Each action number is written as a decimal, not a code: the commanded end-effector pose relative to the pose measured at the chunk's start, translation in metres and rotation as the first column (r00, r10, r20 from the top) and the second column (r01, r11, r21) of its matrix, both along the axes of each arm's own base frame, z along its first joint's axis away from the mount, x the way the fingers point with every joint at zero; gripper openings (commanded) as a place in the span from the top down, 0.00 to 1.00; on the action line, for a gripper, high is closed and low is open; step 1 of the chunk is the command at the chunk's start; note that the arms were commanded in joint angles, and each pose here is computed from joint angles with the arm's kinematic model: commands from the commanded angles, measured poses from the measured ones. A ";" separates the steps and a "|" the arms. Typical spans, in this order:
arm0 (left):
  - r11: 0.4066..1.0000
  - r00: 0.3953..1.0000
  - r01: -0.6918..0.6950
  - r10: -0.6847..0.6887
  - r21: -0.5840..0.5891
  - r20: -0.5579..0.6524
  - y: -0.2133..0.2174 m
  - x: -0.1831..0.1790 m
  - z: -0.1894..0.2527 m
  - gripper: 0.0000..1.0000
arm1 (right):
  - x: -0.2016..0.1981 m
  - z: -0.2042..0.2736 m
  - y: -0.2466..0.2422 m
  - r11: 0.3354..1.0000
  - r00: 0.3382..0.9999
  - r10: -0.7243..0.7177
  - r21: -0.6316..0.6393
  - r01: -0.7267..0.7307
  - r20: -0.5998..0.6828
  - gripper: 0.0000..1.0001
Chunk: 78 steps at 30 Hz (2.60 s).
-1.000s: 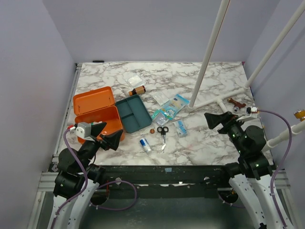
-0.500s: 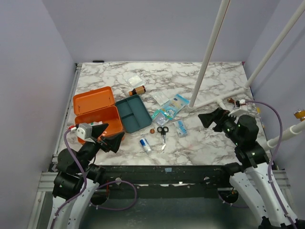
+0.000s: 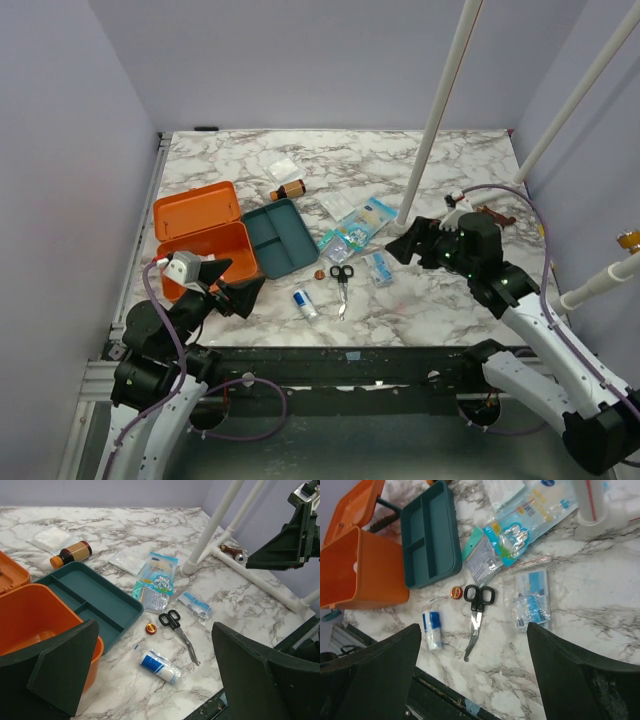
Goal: Organize the medicine kit
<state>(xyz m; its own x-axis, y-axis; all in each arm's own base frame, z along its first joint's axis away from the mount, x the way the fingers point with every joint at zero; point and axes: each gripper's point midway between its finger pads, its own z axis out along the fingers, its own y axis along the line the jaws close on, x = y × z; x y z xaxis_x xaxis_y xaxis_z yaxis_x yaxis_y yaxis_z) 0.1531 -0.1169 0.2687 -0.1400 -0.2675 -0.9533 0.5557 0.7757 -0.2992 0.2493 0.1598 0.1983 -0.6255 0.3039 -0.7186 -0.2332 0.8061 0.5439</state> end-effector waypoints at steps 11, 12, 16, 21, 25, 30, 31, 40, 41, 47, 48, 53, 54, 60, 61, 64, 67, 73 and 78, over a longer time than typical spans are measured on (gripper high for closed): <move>0.999 0.996 -0.007 0.011 0.042 -0.083 -0.001 0.007 -0.010 0.01 | -0.017 -0.031 0.100 0.967 0.993 0.116 -0.226 -0.120 -0.031 0.14; 0.999 0.996 -0.009 0.012 0.043 -0.087 0.000 0.007 -0.011 0.01 | -0.020 -0.033 0.109 0.961 0.991 0.130 -0.240 -0.134 -0.033 0.14; 0.998 0.995 -0.035 0.039 0.043 -0.093 0.003 0.010 -0.012 0.01 | -0.032 -0.046 0.141 0.933 0.982 0.186 -0.305 -0.190 -0.043 0.17; 0.994 0.989 -0.100 0.104 0.044 -0.103 0.013 0.014 -0.014 0.01 | -0.049 -0.066 0.174 0.894 0.964 0.255 -0.361 -0.264 -0.072 0.21; 0.984 0.978 -0.171 0.175 0.043 -0.112 0.025 0.017 -0.016 0.02 | -0.061 -0.084 0.193 0.869 0.945 0.308 -0.373 -0.326 -0.108 0.27; 0.972 0.966 -0.231 0.234 0.038 -0.113 0.035 0.020 -0.016 0.02 | -0.073 -0.108 0.209 0.830 0.925 0.347 -0.409 -0.379 -0.155 0.29; 0.972 0.965 -0.232 0.234 0.038 -0.113 0.035 0.020 -0.016 0.01 | -0.075 -0.111 0.212 0.825 0.923 0.350 -0.415 -0.385 -0.161 0.29; 0.973 0.966 -0.228 0.231 0.036 -0.113 0.034 0.020 -0.016 0.02 | -0.076 -0.137 0.235 0.801 0.915 0.355 -0.443 -0.403 -0.191 0.34; 0.973 0.966 -0.227 0.230 0.036 -0.115 0.034 0.020 -0.016 0.02 | -0.076 -0.139 0.237 0.800 0.915 0.355 -0.445 -0.403 -0.192 0.34; 0.976 0.969 -0.216 0.218 0.037 -0.115 0.032 0.020 -0.016 0.01 | -0.072 -0.153 0.241 0.791 0.917 0.340 -0.464 -0.398 -0.207 0.40; 0.976 0.969 -0.216 0.219 0.037 -0.115 0.032 0.020 -0.017 0.02 | -0.072 -0.155 0.242 0.790 0.917 0.339 -0.466 -0.399 -0.209 0.41; 0.976 0.970 -0.215 0.217 0.035 -0.112 0.032 0.019 -0.016 0.01 | -0.071 -0.162 0.243 0.784 0.917 0.334 -0.477 -0.398 -0.217 0.50; 0.976 0.970 -0.214 0.217 0.034 -0.112 0.032 0.019 -0.016 0.02 | -0.070 -0.163 0.243 0.782 0.918 0.331 -0.481 -0.395 -0.217 0.52; 0.977 0.971 -0.210 0.213 0.032 -0.109 0.031 0.018 -0.015 0.02 | -0.070 -0.167 0.240 0.775 0.922 0.318 -0.499 -0.388 -0.222 0.73; 0.977 0.971 -0.210 0.212 0.030 -0.108 0.031 0.018 -0.015 0.02 | -0.069 -0.166 0.240 0.778 0.923 0.315 -0.497 -0.384 -0.221 0.78; 0.977 0.971 -0.210 0.212 0.030 -0.108 0.031 0.018 -0.015 0.01 | -0.069 -0.158 0.240 0.787 0.927 0.314 -0.489 -0.375 -0.205 0.86; 0.977 0.971 -0.209 0.211 0.030 -0.108 0.031 0.018 -0.015 0.02 | -0.067 -0.144 0.240 0.797 0.933 0.310 -0.484 -0.360 -0.183 0.89; 0.978 0.972 -0.208 0.210 0.027 -0.103 0.031 0.017 -0.014 0.01 | -0.053 -0.113 0.238 0.815 0.953 0.289 -0.497 -0.296 -0.094 0.90; 0.978 0.972 -0.209 0.210 0.026 -0.102 0.031 0.017 -0.014 0.02 | -0.039 -0.097 0.238 0.808 0.960 0.276 -0.532 -0.253 -0.036 0.91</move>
